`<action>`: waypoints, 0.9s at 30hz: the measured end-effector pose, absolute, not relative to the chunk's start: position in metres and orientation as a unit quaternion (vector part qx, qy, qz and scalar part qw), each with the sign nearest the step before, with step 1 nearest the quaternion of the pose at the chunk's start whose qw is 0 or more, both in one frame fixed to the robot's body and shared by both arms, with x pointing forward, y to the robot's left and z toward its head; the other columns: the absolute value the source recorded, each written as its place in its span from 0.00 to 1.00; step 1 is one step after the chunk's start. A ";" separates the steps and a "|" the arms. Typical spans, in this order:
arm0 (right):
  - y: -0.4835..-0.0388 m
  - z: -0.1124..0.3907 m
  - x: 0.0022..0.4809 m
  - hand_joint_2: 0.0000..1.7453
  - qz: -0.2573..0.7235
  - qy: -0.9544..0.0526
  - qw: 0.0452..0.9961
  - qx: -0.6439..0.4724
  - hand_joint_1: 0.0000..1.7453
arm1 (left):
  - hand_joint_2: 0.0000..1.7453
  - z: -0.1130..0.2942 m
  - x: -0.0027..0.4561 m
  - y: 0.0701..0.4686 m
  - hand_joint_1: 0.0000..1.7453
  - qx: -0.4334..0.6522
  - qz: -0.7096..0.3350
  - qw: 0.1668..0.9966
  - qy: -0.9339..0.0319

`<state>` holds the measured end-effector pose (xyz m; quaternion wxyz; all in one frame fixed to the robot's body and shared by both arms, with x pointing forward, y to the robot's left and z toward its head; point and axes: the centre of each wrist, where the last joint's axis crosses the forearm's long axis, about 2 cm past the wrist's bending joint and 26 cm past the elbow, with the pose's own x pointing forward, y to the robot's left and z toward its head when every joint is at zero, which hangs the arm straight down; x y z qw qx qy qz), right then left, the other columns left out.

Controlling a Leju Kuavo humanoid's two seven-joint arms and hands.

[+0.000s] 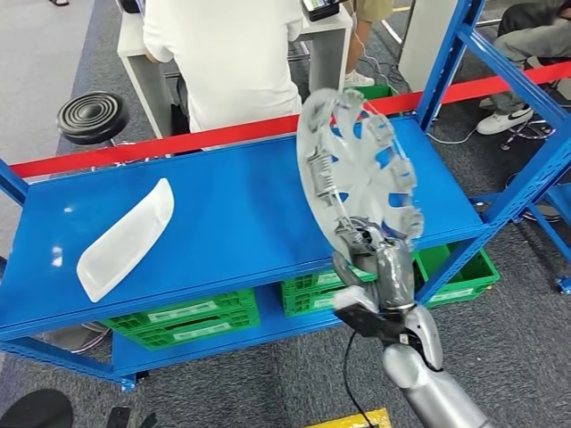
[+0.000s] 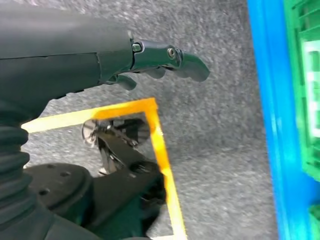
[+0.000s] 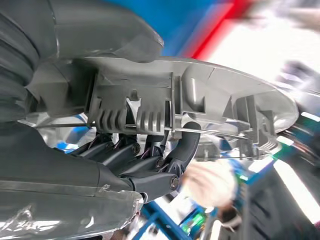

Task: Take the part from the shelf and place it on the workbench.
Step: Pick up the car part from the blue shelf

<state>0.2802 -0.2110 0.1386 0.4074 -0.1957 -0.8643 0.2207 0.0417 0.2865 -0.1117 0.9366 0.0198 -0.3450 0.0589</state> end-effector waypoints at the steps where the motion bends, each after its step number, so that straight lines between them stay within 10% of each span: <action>1: -0.209 0.144 0.276 1.00 0.195 -0.882 0.396 -0.163 1.00 | 1.00 -0.112 0.042 0.287 0.00 0.018 0.063 0.936 -0.346; 19: -0.183 0.242 0.237 1.00 -0.007 -0.866 0.252 0.433 1.00 | 1.00 -0.112 0.040 0.292 0.00 0.022 0.073 0.939 -0.337; 27: -0.177 0.223 0.238 1.00 0.063 -0.828 0.310 0.463 1.00 | 1.00 -0.112 0.040 0.293 0.00 0.023 0.074 0.940 -0.332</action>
